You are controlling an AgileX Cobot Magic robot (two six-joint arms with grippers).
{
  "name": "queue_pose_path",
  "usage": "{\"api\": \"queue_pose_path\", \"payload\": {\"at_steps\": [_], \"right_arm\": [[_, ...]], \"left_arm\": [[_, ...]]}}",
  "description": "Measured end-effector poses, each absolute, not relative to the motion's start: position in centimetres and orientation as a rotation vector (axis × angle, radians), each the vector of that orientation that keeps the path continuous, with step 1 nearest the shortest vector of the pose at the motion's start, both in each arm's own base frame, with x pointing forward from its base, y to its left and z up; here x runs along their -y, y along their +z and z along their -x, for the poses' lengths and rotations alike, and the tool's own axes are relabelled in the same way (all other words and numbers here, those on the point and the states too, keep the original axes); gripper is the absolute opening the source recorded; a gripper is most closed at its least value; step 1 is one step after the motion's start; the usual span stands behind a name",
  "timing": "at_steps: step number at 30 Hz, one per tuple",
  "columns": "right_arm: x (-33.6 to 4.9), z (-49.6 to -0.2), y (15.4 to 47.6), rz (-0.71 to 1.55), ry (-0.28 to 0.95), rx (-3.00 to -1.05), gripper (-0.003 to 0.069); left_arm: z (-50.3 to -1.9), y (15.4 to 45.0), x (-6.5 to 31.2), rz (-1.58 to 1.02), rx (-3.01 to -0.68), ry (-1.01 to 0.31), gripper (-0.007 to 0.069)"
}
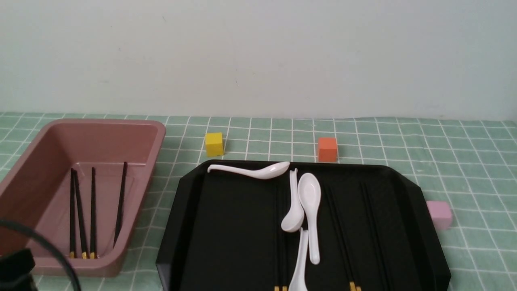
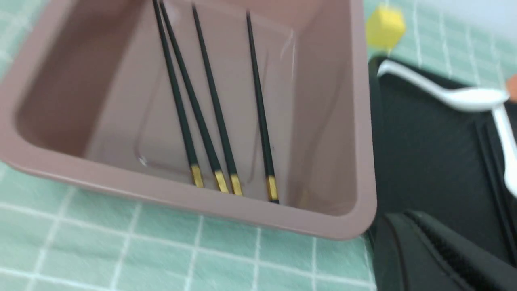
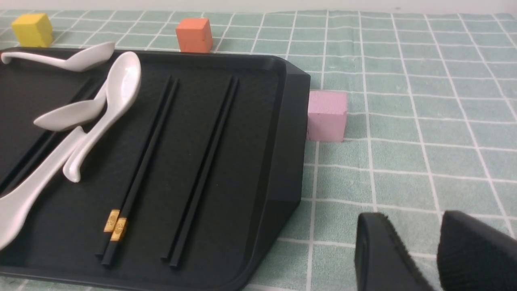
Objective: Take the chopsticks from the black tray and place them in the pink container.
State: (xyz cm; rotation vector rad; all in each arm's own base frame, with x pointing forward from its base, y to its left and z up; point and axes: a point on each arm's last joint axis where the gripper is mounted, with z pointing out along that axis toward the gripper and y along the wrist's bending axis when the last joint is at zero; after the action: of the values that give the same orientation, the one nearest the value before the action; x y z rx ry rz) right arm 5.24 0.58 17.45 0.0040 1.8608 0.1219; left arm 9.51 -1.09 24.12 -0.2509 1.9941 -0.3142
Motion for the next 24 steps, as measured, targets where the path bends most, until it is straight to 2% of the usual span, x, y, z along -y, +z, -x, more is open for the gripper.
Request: {"api": "queue_pose_path", "payload": {"at_steps": [9, 24], "right_arm": [[-0.6, -5.2, 17.5, -0.004, 0.122, -1.861, 0.0240], [-0.6, -5.2, 17.5, -0.004, 0.122, -1.861, 0.0240]], "left_arm": [[-5.9, 18.0, 0.6, 0.191, -1.858, -0.271, -0.0013], [-5.2, 17.0, 0.6, 0.187, -1.880, -0.267, -0.0008]]}}
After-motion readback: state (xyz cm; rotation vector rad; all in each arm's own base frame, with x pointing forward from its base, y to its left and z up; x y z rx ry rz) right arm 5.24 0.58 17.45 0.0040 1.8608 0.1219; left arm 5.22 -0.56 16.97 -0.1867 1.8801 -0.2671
